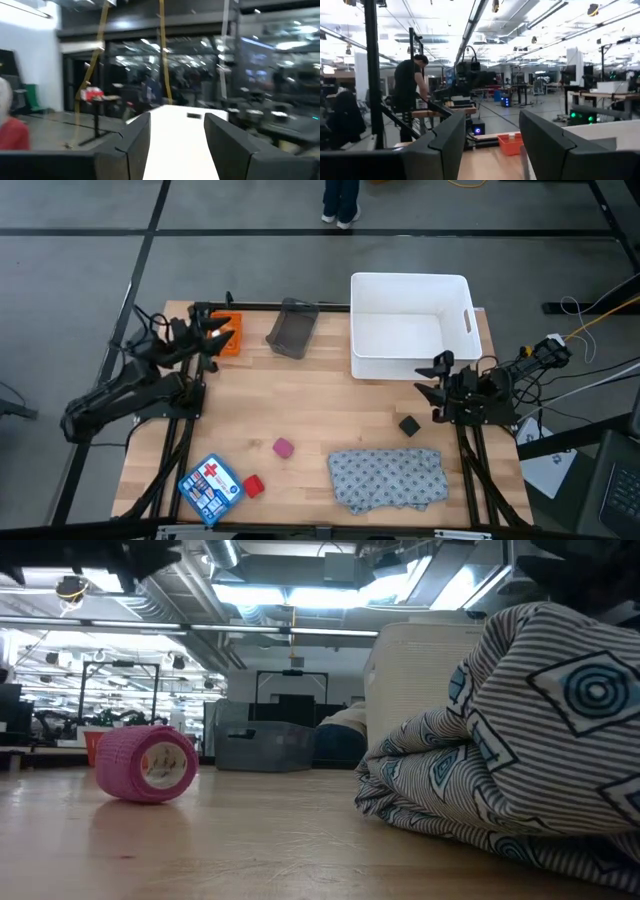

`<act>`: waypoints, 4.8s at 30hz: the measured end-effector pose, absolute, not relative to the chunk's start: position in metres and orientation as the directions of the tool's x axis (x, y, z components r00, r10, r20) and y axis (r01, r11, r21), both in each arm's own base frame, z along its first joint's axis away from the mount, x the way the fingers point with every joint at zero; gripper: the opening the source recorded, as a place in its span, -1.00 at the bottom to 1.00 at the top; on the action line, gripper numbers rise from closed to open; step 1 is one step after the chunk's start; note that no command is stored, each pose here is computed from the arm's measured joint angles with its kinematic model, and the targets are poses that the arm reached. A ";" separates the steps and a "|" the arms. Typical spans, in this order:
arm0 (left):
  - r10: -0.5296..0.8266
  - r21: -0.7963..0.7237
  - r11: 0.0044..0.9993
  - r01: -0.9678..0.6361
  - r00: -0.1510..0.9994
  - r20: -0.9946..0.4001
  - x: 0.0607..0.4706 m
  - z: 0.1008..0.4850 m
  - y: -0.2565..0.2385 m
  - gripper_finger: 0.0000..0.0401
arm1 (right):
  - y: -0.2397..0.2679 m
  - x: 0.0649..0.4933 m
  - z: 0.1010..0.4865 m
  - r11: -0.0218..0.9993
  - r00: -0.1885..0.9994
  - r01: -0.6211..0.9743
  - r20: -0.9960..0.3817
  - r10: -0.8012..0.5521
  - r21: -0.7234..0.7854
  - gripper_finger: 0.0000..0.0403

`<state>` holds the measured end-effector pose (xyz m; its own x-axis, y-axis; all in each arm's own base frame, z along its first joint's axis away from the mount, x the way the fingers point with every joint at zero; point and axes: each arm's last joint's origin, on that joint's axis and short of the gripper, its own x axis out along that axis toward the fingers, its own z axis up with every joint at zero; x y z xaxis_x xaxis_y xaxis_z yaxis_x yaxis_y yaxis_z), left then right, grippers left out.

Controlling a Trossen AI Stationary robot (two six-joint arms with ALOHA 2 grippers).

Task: Pick & place medical supplies in basket/bin
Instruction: Put the pink bandage into the black bin

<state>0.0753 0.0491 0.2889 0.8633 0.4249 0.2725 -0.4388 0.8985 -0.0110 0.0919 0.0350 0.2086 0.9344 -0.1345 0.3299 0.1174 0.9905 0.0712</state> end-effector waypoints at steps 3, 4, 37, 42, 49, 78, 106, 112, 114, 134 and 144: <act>0.368 0.001 0.923 -0.384 0.885 0.286 0.064 0.301 0.035 -0.10 | 0.037 0.093 0.208 0.994 0.940 0.071 0.326 -0.095 0.086 -0.07; 0.354 0.000 0.929 -0.370 0.888 0.294 0.059 0.303 0.031 -0.10 | 0.038 0.094 0.207 0.994 0.943 0.058 0.323 -0.084 0.091 -0.07; 0.274 0.032 0.961 -0.275 0.961 0.034 0.038 0.279 0.013 -0.10 | 0.073 0.267 0.249 0.984 0.930 0.176 -0.324 -0.173 -0.020 -0.07; 0.274 0.040 0.960 -0.277 0.960 0.059 0.036 0.281 0.012 -0.10 | 0.099 0.316 0.236 0.993 0.901 0.074 -0.420 -0.106 -0.093 -0.07; 0.284 0.036 0.958 -0.286 0.957 0.050 0.036 0.280 0.013 -0.10 | 0.133 0.358 0.188 0.970 0.844 0.046 -0.509 -0.166 -0.239 -0.07; 0.284 0.043 0.957 -0.286 0.957 0.052 0.036 0.280 0.013 -0.10 | 0.182 0.415 0.131 0.956 0.878 -0.012 -0.460 -0.131 -0.295 -0.07; 0.282 0.023 0.959 -0.284 0.958 0.048 0.040 0.275 0.014 -0.10 | 0.168 0.427 0.101 0.974 0.869 -0.035 -0.487 -0.081 -0.225 0.20; 0.283 0.023 0.959 -0.284 0.958 0.049 0.040 0.275 0.014 -0.10 | 0.159 0.430 0.101 0.981 0.870 -0.025 -0.488 -0.073 -0.191 0.20; 0.283 0.023 0.959 -0.284 0.958 0.050 0.039 0.275 0.014 -0.10 | 0.155 0.432 0.101 0.983 0.870 -0.011 -0.487 -0.080 -0.182 0.20; 0.274 0.024 0.961 -0.276 0.960 0.051 0.040 0.275 0.014 -0.10 | 0.130 0.443 0.103 0.991 0.872 -0.074 -0.489 0.011 -0.110 -0.71; 0.274 0.024 0.961 -0.275 0.960 0.051 0.040 0.275 0.014 -0.10 | 0.108 0.461 0.122 0.994 0.924 -0.030 -0.383 -0.011 -0.100 -0.91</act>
